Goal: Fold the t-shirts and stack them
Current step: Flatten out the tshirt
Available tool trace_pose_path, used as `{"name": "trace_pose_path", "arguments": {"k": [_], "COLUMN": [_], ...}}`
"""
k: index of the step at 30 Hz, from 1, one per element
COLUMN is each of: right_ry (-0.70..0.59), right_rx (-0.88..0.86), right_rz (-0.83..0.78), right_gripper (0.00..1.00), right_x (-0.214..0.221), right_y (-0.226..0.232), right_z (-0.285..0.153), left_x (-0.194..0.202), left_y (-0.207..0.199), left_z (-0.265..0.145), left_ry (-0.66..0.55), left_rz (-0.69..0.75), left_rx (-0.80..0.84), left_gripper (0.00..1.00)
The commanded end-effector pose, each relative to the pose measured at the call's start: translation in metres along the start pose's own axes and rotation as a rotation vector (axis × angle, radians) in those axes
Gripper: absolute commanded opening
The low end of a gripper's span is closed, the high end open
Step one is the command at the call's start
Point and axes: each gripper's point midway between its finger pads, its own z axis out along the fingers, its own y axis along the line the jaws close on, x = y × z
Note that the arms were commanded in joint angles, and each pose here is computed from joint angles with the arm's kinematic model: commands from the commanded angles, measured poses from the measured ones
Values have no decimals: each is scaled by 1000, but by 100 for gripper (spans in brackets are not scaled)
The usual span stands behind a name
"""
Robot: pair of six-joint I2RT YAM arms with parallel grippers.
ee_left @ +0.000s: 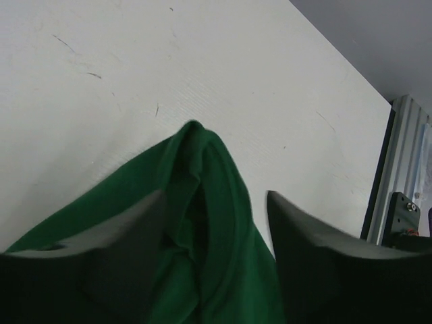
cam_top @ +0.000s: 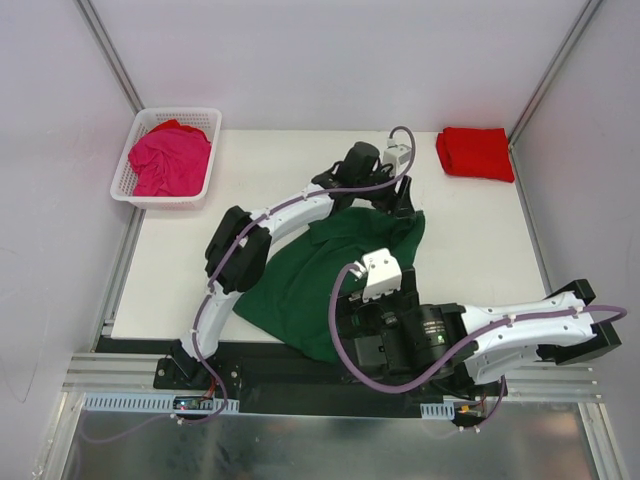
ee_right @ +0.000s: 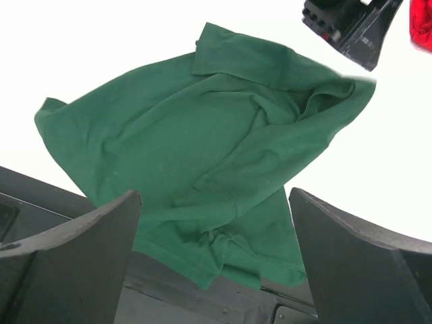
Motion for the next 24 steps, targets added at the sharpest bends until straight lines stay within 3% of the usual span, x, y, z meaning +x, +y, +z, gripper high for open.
{"name": "trace_pose_path", "arguments": {"k": [1,2,4,10,11,12,14,16,17,20,21,24], "right_ry": [-4,-6,-7,-41,-50,-59,-69,-69,-69,-67,-49,-82], "right_rx": [103,103,106,124,128,133,151,172,161,137,123,129], "right_rz": [-198,-192,-187,-193,-180,-169,-118,-71,-67,27,-34,-25], "right_gripper": [96,96,96,100,100,100,96,96,96,96,96,96], "right_x": [-3,-3,0,4,4,4,5,8,8,9,10,-11], "right_y": [-69,-71,-73,-85,-90,-93,-103,-121,-120,-127,-131,-146], "right_z": [-10,-10,-9,-5,-4,-4,-1,2,4,9,9,6], "left_x": [-71,-72,-82,-100,-83,-94,-61,-59,-30,-5,-4,14], "left_y": [-5,7,7,22,34,41,60,59,66,45,30,6], "left_z": [-57,-66,-83,-156,-163,-197,-219,-265,-269,-302,-316,-333], "left_ry": [-165,-169,-196,-294,-279,-338,-336,-413,-380,-411,-436,-457], "left_rz": [44,14,13,-6,-71,-93,-207,-220,-245,-237,-219,-221], "left_rx": [-46,-66,-80,-218,-249,-295,-345,-414,-449,-480,-477,-460], "left_gripper": [77,89,99,99,99,100,99,99,99,99,99,99]}}
